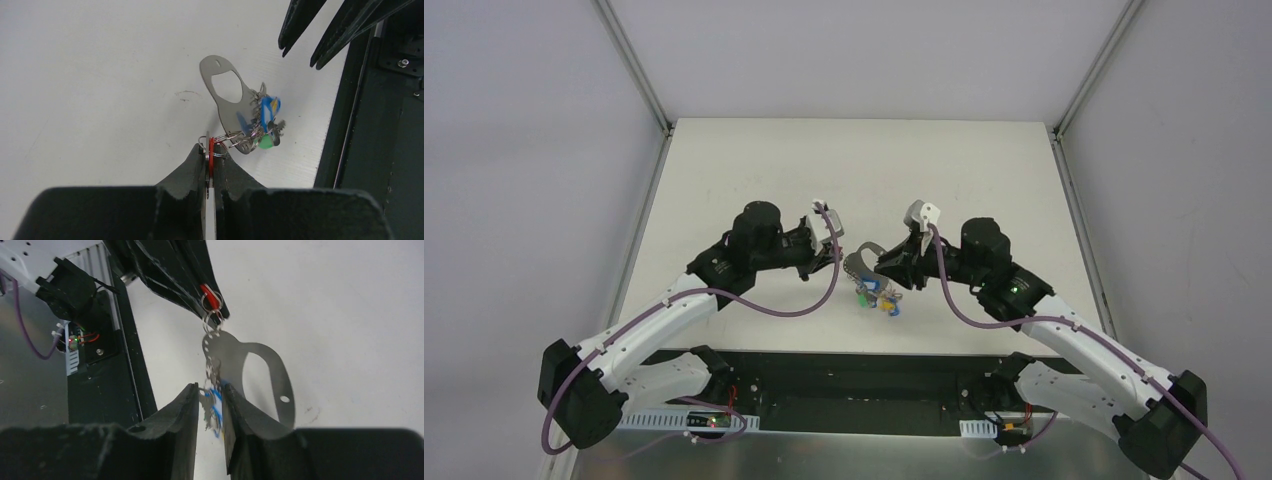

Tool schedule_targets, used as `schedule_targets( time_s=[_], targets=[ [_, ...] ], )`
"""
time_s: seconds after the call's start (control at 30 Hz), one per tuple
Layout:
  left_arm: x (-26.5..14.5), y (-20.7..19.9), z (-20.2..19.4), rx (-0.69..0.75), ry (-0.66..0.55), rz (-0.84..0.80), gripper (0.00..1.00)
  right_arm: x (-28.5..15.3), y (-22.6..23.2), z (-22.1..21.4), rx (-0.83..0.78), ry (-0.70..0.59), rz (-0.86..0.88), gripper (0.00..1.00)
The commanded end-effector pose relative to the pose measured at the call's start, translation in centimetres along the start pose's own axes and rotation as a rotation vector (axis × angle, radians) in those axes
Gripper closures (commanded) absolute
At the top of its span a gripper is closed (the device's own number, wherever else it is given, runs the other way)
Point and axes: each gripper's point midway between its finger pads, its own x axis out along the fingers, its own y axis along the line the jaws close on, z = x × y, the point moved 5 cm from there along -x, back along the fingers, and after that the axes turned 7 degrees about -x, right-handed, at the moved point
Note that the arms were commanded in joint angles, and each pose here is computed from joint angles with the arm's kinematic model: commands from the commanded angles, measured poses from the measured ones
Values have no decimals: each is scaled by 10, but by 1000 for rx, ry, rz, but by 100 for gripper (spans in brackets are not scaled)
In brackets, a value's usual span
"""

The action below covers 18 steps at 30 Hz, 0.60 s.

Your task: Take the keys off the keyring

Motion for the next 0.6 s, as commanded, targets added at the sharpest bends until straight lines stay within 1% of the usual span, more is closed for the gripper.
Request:
schedule_targets(
  time_s=[0.0,0.1,0.23,0.43,0.57],
  targets=[
    [-1,-5,28,-3,-51,-49,100,15,10,27,-109,-155,152,71],
    [0,-8,28,-2,-47,-67,100,22,9,29,-138,-167,170,71],
    [-1,-12,27,22,-54,-104,100,28,6,31,-187,-152,185,71],
    [-2,-13,28,14,-55,-110,100,33,10,28,-261,-130,271,74],
    [-2,-16,28,26,-60,-134,100,37,8,28,-276,-126,276,74]
  ],
)
